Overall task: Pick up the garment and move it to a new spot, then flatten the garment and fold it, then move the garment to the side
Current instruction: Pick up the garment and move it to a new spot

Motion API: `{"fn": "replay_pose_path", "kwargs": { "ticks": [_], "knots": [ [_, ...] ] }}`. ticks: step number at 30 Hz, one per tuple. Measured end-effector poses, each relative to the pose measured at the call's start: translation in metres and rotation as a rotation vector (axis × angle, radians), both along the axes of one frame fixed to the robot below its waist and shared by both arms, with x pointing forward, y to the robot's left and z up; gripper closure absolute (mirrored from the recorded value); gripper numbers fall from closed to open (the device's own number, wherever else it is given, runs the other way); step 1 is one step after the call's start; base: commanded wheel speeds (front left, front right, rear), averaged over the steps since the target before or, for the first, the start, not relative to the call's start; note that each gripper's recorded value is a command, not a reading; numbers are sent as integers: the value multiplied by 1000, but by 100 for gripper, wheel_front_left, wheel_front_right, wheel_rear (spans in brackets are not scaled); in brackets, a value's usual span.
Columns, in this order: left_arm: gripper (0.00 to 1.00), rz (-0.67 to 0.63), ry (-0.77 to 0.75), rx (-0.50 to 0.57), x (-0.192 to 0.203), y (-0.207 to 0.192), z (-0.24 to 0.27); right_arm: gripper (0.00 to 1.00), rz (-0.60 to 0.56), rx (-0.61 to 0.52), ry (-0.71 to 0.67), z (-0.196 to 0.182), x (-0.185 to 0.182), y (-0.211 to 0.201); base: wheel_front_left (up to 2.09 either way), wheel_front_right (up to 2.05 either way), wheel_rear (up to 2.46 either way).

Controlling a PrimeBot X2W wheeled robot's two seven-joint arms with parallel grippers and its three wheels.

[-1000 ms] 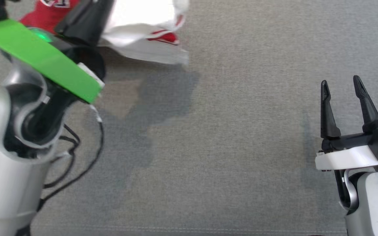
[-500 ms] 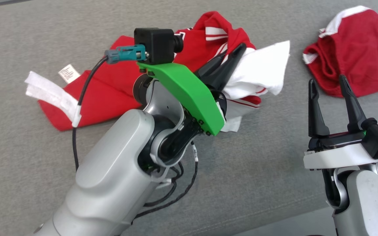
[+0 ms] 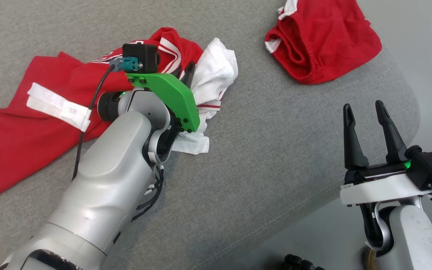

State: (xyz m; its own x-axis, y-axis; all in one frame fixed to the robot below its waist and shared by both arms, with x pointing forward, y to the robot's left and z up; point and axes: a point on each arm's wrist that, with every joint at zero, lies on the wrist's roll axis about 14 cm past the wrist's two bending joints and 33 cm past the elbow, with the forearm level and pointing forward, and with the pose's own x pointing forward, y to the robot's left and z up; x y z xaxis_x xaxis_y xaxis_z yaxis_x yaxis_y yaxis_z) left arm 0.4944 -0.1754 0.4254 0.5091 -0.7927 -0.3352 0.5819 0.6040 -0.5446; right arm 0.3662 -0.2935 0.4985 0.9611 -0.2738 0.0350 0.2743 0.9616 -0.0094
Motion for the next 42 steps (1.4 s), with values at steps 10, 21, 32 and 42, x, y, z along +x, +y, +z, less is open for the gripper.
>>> {"fn": "replay_pose_path", "kwargs": {
  "ticks": [10, 21, 32, 42],
  "knots": [
    [0, -63, -183, -48, -8, -4, 25, 0, 22, -47, 36, -6, -3, 7, 0, 0, 0],
    [0, 145, -376, 93, -5, 109, 34, 0, 58, -62, -1, 4, -10, 19, 0, 0, 0],
    [0, 571, -257, 268, 6, 270, 5, 0, 171, -39, -32, 6, 8, 54, 0, 0, 0],
    [0, 605, -62, 321, 12, 303, -34, 0, 173, -48, -15, 1, 14, 54, 0, 0, 0]
  ]
}}
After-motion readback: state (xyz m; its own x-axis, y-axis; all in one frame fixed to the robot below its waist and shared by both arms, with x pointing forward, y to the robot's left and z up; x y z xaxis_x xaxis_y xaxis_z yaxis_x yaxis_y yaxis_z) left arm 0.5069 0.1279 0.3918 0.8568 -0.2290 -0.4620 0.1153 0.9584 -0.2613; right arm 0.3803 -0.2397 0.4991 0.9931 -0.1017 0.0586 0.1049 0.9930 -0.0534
